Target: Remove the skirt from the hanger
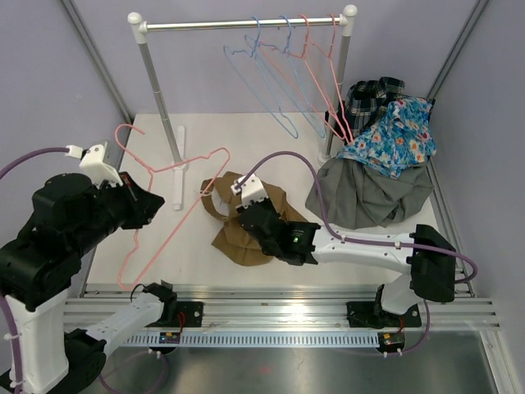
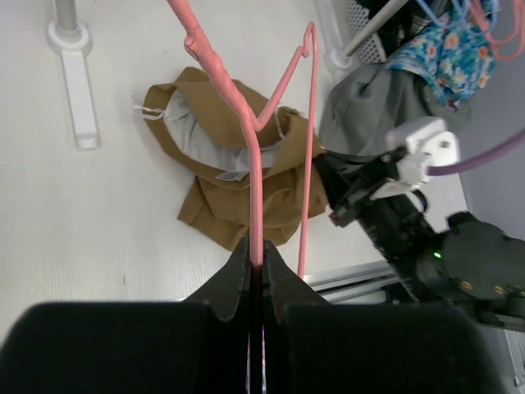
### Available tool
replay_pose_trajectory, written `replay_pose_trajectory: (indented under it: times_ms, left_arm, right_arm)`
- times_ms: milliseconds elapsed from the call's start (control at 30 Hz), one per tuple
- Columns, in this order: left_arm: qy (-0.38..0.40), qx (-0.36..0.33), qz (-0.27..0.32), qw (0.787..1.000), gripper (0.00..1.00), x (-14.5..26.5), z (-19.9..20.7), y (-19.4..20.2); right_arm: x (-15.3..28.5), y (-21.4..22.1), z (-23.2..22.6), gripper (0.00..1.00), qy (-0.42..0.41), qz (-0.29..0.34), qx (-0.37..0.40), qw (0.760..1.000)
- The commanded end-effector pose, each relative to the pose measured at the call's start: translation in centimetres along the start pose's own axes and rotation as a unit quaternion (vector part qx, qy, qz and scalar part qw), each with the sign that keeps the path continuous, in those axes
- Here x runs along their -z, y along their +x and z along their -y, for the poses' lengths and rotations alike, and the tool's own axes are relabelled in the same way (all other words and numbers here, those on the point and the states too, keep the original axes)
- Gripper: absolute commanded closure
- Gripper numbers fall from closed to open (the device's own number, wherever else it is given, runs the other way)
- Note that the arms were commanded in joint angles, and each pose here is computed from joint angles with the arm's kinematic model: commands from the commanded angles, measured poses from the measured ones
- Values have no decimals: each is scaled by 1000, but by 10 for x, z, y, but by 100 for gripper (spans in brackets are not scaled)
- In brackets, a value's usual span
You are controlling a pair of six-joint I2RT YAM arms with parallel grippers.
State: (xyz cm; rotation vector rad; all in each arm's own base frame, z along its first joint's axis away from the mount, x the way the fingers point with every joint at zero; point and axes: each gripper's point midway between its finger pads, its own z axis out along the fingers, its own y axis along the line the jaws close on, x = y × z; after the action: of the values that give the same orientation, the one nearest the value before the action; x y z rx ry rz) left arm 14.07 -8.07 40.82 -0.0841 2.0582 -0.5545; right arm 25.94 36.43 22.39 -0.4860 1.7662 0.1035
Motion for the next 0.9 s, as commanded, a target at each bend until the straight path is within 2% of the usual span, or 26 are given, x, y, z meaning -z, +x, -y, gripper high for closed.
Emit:
replay_pose_trajectory:
  times_ms: [0, 33, 100, 133, 200, 233, 300, 333, 400, 433, 700, 833, 867]
  left_arm:
    - [-67, -2, -63, 996, 100, -18, -27, 30]
    - [-76, -1, -51, 996, 100, -22, -31, 27]
    - [-110, -1, -38, 993, 100, -30, -44, 26]
    - [-115, -2, -27, 993, 100, -34, -46, 22]
    - [-144, -7, -13, 989, 100, -40, -56, 16]
    - [-155, -14, -13, 988, 100, -46, -59, 13]
    - [-172, -22, -6, 985, 100, -52, -64, 8]
    - [-173, -27, -3, 985, 100, -56, -63, 4]
    - [-176, -33, -3, 984, 100, -65, -62, 0]
    - [-175, -38, 3, 984, 100, -69, -61, -4]
    - [-180, -54, 7, 982, 100, -94, -57, -20]
    - [-183, -58, 12, 981, 100, -104, -56, -26]
    - [-181, -58, 13, 982, 100, -106, -55, -26]
  right_arm:
    - [29, -35, 38, 100, 37, 37, -113, 992]
    - [35, -26, 49, 100, 56, 38, -112, 991]
    - [56, -41, 77, 100, 69, 64, -145, 985]
    - [63, -37, 90, 100, 81, 67, -134, 985]
    - [86, -63, 120, 100, 87, 109, -164, 976]
    - [95, -70, 137, 100, 107, 118, -146, 976]
    - [118, -97, 170, 100, 130, 151, -159, 967]
    - [126, -103, 185, 100, 151, 153, -124, 969]
    - [142, -127, 208, 100, 168, 178, -133, 960]
    - [147, -132, 221, 100, 187, 177, -106, 961]
    - [201, -198, 297, 100, 234, 269, -139, 924]
    - [210, -236, 323, 100, 271, 292, -92, 912]
    - [197, -240, 320, 100, 280, 280, -64, 916]
